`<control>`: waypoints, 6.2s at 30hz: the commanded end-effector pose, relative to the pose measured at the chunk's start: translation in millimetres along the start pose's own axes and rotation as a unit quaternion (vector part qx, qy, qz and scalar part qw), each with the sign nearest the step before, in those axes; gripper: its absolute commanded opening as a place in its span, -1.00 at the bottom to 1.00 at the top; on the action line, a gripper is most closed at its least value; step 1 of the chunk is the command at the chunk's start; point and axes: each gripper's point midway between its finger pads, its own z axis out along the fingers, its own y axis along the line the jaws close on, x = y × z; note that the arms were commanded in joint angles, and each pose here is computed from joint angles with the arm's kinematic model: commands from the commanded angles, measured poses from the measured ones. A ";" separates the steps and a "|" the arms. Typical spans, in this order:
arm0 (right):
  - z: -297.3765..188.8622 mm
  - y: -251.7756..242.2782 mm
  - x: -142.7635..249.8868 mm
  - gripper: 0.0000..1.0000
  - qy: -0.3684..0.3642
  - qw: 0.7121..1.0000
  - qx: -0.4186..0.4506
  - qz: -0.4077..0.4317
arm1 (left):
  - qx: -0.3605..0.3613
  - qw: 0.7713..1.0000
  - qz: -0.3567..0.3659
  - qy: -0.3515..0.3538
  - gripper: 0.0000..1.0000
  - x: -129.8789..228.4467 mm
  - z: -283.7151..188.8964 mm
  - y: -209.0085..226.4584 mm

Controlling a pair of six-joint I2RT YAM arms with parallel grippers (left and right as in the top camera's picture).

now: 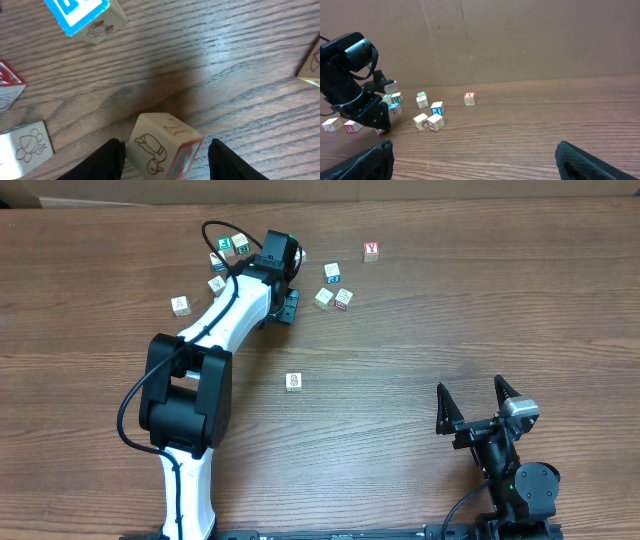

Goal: Form a horizontal line
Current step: 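Move the left gripper to the cluster and grasp the block with I, then lift the I block and carry it toward the 2 block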

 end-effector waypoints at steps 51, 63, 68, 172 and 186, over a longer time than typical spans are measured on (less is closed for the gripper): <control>0.1 -4.4 1.4 1.00 -0.003 1.000 0.010 0.000 | 0.039 0.999 -0.018 0.003 -0.04 4.8 24.0 -12.3; 0.1 -4.4 1.4 1.00 -0.003 1.000 0.010 0.000 | 0.040 0.999 -0.024 -0.010 -0.14 -15.3 6.2 -10.7; 0.1 -4.4 1.4 1.00 -0.003 1.000 0.010 0.000 | 0.040 0.999 -0.024 -0.003 -0.19 -11.5 6.3 -10.8; 0.1 -4.4 1.4 1.00 -0.003 1.000 0.010 0.000 | 0.012 0.991 -0.108 -0.075 -0.61 -12.9 -141.1 25.0; 0.1 -4.4 1.4 1.00 -0.003 1.000 0.010 0.000 | -0.036 0.981 -0.187 0.029 -0.62 79.1 -212.0 50.8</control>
